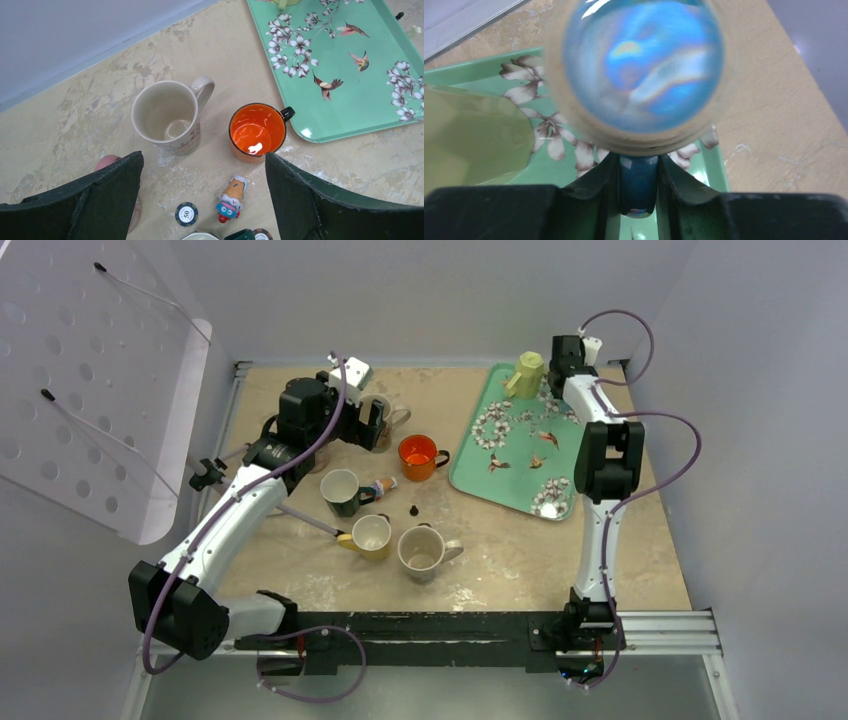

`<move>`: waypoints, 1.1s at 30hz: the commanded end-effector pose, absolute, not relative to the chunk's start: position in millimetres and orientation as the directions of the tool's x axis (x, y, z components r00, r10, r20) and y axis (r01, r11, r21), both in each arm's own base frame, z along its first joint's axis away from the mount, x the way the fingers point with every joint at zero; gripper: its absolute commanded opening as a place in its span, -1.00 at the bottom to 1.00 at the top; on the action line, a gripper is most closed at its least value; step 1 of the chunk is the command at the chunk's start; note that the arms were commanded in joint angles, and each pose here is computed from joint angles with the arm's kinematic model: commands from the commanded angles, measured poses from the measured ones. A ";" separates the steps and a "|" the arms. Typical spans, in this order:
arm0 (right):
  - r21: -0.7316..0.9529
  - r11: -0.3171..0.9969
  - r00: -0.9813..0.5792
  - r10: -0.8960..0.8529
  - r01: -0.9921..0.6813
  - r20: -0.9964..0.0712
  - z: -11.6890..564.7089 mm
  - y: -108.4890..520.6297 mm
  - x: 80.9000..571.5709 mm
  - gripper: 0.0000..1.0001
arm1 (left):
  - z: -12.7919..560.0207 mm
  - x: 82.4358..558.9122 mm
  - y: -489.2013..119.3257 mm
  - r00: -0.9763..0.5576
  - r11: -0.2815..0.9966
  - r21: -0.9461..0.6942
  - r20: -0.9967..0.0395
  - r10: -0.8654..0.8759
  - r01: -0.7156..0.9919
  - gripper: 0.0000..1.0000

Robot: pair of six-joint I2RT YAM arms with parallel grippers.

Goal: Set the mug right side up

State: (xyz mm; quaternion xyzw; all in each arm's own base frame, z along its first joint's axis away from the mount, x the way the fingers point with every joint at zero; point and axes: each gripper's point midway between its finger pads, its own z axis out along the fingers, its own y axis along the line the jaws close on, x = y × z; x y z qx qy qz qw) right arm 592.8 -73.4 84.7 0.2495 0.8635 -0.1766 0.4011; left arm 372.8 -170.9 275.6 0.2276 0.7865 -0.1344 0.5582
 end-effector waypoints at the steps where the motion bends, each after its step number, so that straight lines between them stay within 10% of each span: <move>1: -0.084 0.823 -0.526 0.276 0.562 -0.805 90.7 -74.3 600.6 -0.66 | 294.0 372.5 -172.8 -0.220 0.851 0.039 -0.959 0.180 0.524 0.88; 3: -0.082 0.824 -0.517 0.272 0.561 -0.812 97.4 -74.4 600.2 -1.00 | 293.4 369.9 -173.9 -0.229 0.847 0.028 -0.958 0.175 0.531 0.88; 23: 0.300 0.953 -0.189 0.303 0.046 -0.934 301.7 16.2 522.9 -1.00 | 322.7 331.0 -238.4 -0.334 0.598 -0.274 -0.942 -0.012 0.753 0.84; 33: 0.314 0.796 -0.022 0.354 -0.518 -0.935 454.7 119.9 412.0 -1.00 | 393.5 312.4 -280.0 -0.382 0.343 -0.444 -0.894 -0.236 0.828 0.91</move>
